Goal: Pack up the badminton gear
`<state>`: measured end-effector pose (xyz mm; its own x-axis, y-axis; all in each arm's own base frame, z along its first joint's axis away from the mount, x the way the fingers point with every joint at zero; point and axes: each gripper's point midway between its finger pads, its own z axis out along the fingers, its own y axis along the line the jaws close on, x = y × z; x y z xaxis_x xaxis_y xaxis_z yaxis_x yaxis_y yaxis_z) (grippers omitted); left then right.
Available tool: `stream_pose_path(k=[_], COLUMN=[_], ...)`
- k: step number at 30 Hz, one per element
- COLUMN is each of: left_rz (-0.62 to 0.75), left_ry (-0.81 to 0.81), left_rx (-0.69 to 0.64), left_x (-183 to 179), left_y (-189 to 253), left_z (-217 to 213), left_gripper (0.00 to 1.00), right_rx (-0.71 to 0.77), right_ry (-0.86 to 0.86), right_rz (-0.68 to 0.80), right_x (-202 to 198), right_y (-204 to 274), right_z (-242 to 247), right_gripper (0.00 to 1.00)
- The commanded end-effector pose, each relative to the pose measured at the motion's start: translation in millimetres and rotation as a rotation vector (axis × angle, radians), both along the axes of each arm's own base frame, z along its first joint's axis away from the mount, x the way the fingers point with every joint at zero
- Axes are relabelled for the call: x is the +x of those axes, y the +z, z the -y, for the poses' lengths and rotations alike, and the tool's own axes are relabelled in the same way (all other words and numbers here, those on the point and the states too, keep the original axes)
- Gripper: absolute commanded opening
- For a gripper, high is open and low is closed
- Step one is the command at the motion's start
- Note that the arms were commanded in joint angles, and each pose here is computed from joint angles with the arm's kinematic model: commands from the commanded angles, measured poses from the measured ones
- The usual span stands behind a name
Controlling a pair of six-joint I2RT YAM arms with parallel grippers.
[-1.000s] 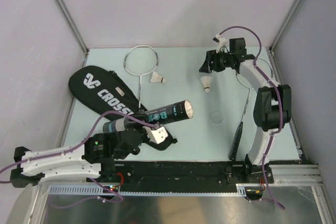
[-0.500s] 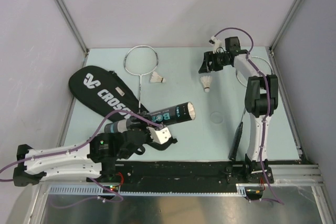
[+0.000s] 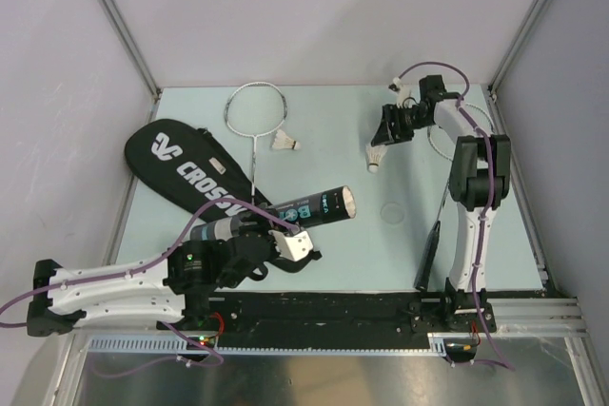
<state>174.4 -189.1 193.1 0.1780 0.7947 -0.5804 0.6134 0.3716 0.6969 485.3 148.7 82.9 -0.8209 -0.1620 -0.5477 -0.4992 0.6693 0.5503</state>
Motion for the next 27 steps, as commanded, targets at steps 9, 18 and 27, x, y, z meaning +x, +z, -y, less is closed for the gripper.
stream_pose_path(k=[9, 18, 27], left_rz=[0.02, 0.021, 0.025], left_ry=[0.018, 0.019, 0.025], left_rx=[-0.111, -0.116, -0.116], left_x=[3, 3, 4], left_y=[25, 26, 26], left_z=[8, 8, 6], left_gripper=[0.6, 0.6, 0.6], right_rx=[0.062, 0.074, 0.064], right_ry=[-0.001, -0.028, -0.086], right_rz=[-0.011, -0.084, -0.057], right_x=[-53, -70, -72], right_y=[31, 11, 20], right_z=[-1, -2, 5], right_gripper=[0.47, 0.42, 0.06])
